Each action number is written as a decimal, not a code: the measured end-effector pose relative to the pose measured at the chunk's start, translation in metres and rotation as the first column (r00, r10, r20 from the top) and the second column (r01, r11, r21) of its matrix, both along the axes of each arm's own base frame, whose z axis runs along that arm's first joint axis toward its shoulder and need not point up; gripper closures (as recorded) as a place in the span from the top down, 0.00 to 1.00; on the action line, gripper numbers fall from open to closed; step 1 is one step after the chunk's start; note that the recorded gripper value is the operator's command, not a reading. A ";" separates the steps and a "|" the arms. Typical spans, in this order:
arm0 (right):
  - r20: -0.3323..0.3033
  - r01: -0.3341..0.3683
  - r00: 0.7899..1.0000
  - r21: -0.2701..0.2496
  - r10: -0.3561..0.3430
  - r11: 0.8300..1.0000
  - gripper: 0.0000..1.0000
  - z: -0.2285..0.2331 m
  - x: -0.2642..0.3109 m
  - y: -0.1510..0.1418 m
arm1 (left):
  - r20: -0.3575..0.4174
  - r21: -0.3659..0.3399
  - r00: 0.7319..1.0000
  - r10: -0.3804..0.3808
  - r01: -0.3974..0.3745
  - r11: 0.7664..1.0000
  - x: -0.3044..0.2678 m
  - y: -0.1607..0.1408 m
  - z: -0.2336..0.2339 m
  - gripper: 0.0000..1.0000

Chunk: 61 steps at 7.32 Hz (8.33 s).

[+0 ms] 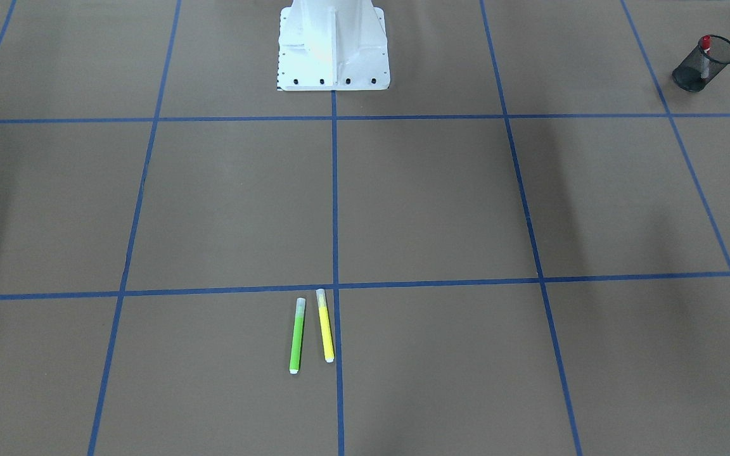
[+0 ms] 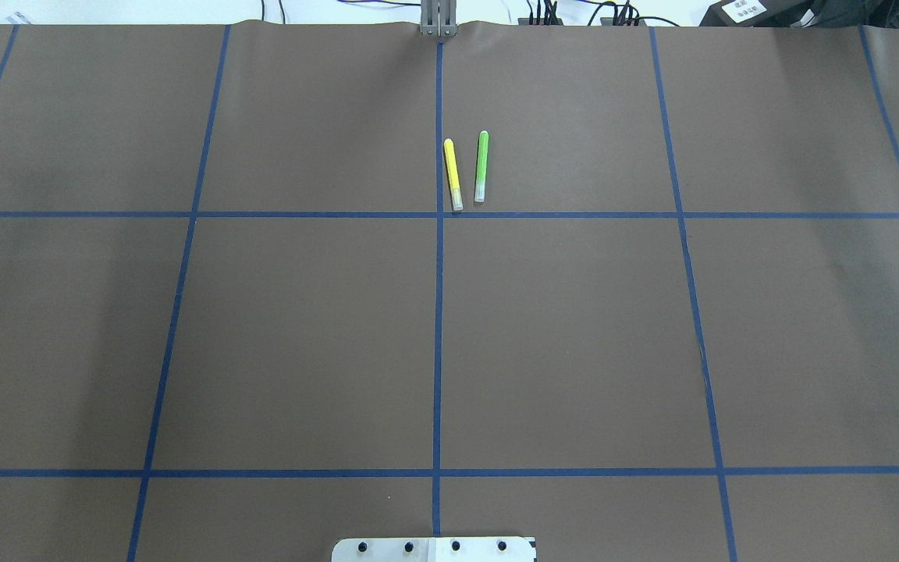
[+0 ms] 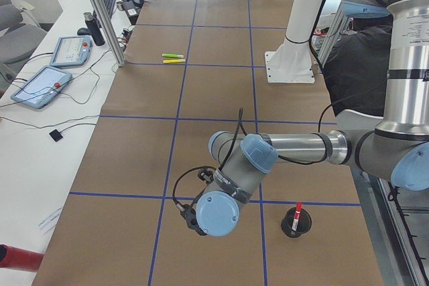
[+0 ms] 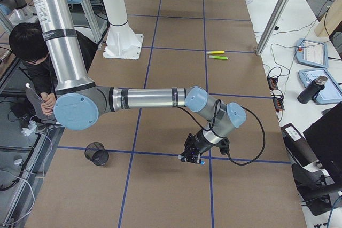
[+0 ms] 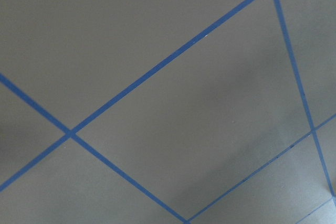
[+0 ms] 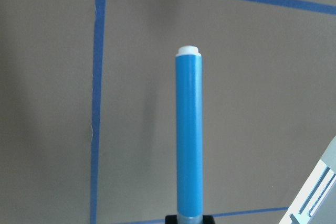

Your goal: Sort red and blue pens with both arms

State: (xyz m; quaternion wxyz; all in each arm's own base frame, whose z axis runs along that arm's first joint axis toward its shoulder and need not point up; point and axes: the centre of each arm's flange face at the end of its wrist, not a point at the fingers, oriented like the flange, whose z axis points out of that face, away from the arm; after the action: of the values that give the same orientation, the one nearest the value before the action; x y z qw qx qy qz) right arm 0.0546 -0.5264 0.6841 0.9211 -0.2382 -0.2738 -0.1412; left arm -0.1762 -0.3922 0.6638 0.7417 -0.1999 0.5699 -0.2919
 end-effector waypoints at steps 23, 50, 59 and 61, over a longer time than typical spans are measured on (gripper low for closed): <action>0.272 -0.104 0.885 -0.674 0.377 0.731 0.00 0.058 0.026 0.403 | 0.255 0.292 0.965 -0.057 -0.021 0.956 0.053 -0.101 -0.087 1.00; 0.216 -0.623 0.781 0.216 0.585 0.752 0.99 -0.053 0.028 0.035 | 0.643 0.366 0.763 0.063 -0.380 0.849 0.125 -0.085 -0.015 1.00; 0.195 -0.572 0.818 0.184 0.541 0.799 0.99 -0.072 0.021 0.040 | 0.585 0.409 0.803 0.114 -0.413 0.814 0.132 -0.066 -0.004 1.00; 0.196 -0.571 0.819 0.184 0.540 0.800 0.99 -0.071 0.021 0.040 | 0.586 0.407 0.802 0.116 -0.415 0.814 0.133 -0.065 -0.002 1.00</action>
State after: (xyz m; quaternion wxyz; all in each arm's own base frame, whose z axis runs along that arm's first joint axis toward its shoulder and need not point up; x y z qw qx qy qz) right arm 0.0756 -0.4869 0.6126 0.9229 -0.0269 -0.3738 0.0884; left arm -0.0436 -0.4574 0.6617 0.9304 0.0152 0.3613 -0.0605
